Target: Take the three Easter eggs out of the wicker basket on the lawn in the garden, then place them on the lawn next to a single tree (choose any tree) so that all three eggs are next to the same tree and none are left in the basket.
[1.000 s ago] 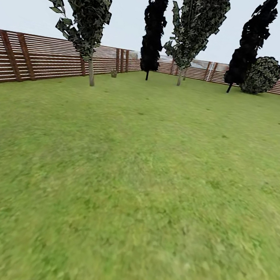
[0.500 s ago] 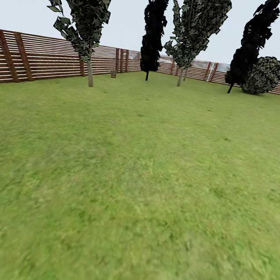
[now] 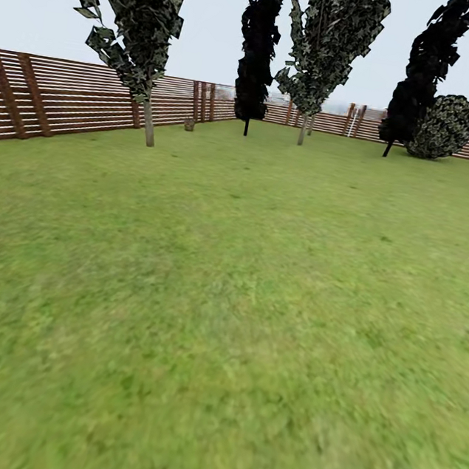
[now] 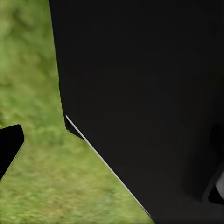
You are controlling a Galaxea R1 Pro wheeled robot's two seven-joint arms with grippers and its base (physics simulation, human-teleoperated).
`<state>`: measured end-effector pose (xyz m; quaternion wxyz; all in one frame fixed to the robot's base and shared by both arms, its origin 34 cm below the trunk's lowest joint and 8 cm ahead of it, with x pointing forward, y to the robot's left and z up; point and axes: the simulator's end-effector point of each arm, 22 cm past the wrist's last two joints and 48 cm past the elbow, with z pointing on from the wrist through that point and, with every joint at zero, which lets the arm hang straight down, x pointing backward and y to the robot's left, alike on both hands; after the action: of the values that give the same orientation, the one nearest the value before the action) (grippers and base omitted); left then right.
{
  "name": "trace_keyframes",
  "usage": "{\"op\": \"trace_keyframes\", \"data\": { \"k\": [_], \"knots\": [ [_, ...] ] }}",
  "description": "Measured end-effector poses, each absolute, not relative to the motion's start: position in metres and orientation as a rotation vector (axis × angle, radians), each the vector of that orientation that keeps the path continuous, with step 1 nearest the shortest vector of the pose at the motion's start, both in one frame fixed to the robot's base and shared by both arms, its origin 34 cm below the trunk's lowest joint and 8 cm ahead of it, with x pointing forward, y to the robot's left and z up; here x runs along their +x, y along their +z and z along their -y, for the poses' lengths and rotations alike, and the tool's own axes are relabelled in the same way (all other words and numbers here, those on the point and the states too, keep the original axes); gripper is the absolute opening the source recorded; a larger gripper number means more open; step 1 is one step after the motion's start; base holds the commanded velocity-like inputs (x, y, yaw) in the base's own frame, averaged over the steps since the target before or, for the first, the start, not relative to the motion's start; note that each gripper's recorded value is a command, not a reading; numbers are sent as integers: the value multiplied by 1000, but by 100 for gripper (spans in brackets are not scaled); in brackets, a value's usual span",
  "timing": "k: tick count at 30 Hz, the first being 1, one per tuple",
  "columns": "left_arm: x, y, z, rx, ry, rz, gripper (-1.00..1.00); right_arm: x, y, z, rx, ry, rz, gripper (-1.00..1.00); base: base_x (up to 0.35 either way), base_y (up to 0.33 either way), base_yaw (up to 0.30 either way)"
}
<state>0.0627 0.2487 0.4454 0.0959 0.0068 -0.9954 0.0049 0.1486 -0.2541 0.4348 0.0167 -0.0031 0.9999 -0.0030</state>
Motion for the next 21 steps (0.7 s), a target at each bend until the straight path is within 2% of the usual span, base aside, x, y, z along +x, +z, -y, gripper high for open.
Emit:
{"op": "trace_keyframes", "data": {
  "k": [21],
  "knots": [
    [62, 446, -249, 18, 16, 2947, 100, 149, 435, 254, -9, -9, -3108, 100, 340, 0, 0]
  ]
}}
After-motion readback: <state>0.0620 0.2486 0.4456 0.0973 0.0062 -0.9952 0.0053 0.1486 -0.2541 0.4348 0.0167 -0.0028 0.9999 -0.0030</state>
